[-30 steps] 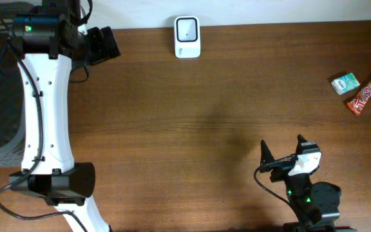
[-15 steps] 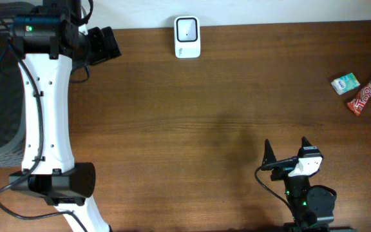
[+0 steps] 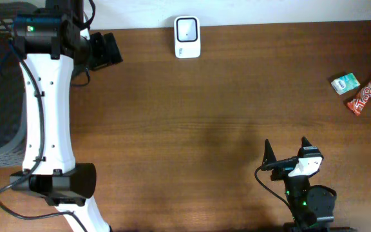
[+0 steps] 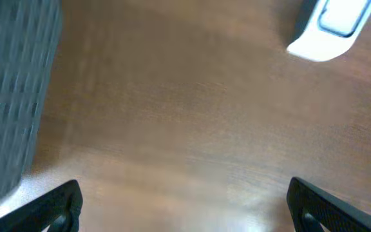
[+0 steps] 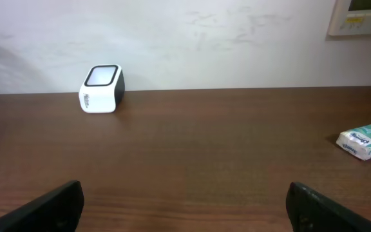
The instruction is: Scan the item barcode
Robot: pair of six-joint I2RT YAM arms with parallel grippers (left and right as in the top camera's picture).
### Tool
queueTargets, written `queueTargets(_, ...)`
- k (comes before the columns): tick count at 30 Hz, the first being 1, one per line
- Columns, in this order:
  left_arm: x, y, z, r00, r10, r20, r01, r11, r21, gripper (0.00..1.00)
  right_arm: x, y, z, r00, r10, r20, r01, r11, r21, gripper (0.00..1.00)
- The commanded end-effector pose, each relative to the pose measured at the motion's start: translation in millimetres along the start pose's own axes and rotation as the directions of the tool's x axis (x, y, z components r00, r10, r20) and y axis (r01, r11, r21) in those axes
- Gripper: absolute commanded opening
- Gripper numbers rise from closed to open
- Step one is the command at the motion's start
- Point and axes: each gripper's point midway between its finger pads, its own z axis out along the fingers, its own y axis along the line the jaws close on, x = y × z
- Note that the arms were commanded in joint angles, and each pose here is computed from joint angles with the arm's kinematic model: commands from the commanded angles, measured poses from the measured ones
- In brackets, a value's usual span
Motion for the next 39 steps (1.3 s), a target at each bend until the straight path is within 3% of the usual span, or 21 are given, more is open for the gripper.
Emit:
queueTargets(1,16,-49,-10,0.954,0.281,0.102,-0.289,0.955,0.066,0.99,2,-4,0,1.000,0.003,0.004,-0.004,1.000,0.022,0.99)
queueTargets(4,45,-59,6,0.927,0.322,0.190,-0.345,0.933,0.102,0.99,2,-4,0,1.000,0.003,0.004,-0.004,1.000,0.022,0.99)
queueTargets(9,109,-15,38,0.917,0.309,0.251,-0.340,0.936,0.089,0.99,2,-4,0,1.000,0.003,0.004,-0.004,1.000,0.022,0.99)
queueTargets(11,140,9,53,0.897,0.273,0.348,-0.323,0.942,0.094,0.99,2,-5,0,1.000,0.003,0.004,-0.004,1.000,0.023,0.98)
queueTargets(16,210,47,79,0.865,0.242,0.440,-0.314,0.945,0.096,0.99,2,-4,0,1.000,0.003,0.004,-0.004,1.000,0.022,0.98)
queueTargets(20,224,79,77,0.796,0.189,0.575,-0.248,0.968,0.026,0.99,2,-4,0,1.000,0.003,0.004,-0.004,1.000,0.022,0.99)
queueTargets(25,222,88,81,0.688,0.090,0.720,-0.222,0.971,0.091,0.99,2,-4,0,1.000,0.003,0.004,-0.004,1.000,0.022,0.98)
queueTargets(36,204,87,46,0.506,0.020,0.862,-0.232,0.966,0.114,0.99,2,-4,0,1.000,0.003,0.004,-0.004,1.000,0.022,0.99)
queueTargets(39,203,87,45,0.497,0.037,0.867,-0.244,0.965,0.098,0.99,2,-5,0,1.000,0.003,0.004,-0.004,1.000,0.023,0.99)
